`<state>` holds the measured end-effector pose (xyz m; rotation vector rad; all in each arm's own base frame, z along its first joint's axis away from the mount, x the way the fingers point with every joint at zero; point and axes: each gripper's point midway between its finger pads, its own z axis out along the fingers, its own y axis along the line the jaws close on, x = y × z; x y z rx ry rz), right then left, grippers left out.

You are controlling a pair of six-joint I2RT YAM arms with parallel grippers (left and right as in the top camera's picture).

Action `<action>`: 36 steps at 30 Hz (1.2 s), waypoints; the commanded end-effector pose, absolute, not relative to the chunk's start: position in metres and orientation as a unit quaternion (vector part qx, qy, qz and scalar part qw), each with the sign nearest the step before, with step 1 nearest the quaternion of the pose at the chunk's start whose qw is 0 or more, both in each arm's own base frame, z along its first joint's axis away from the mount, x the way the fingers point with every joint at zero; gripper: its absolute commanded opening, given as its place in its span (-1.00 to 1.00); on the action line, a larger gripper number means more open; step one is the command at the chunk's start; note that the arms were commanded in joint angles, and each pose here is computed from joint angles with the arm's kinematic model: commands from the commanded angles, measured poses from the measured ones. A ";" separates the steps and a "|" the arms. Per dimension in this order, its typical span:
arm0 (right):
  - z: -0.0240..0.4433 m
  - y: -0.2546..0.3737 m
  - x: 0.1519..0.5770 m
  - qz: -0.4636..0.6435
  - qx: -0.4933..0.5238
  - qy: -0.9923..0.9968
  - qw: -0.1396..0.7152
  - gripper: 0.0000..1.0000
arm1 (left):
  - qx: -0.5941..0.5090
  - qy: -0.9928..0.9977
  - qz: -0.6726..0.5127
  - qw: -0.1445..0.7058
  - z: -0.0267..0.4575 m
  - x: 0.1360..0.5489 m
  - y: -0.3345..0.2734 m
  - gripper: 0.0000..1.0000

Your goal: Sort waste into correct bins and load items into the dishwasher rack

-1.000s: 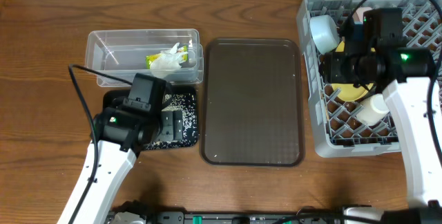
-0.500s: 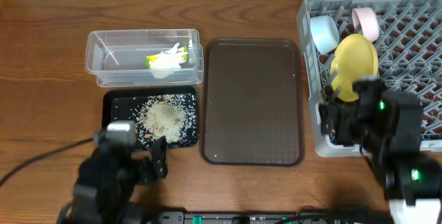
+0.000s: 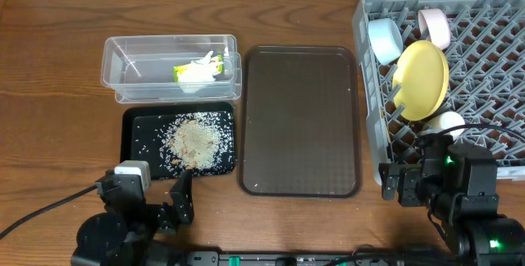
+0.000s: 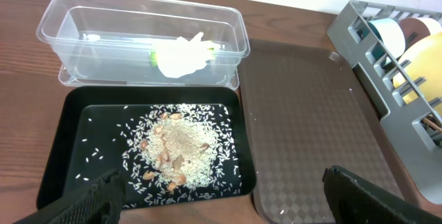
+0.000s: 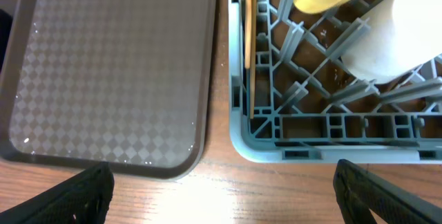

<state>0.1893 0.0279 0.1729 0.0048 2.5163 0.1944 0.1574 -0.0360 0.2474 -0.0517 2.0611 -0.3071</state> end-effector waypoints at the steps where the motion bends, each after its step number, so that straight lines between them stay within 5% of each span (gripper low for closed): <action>1: 0.170 0.027 0.187 0.069 -0.004 0.952 0.298 0.99 | -0.016 0.856 -0.122 0.502 0.244 0.158 -0.036 0.86; 9: 0.169 0.020 0.187 0.042 -0.018 0.952 0.302 0.99 | -0.016 0.856 -0.122 0.502 0.244 0.158 -0.036 0.87; 25: 0.243 0.022 0.194 0.037 -0.048 0.748 0.661 0.98 | -0.016 0.856 -0.122 0.502 0.244 0.158 -0.036 0.86; 36: 0.179 0.024 0.244 0.029 -0.052 0.719 0.693 0.98 | -0.016 0.856 -0.122 0.502 0.244 0.158 -0.036 0.86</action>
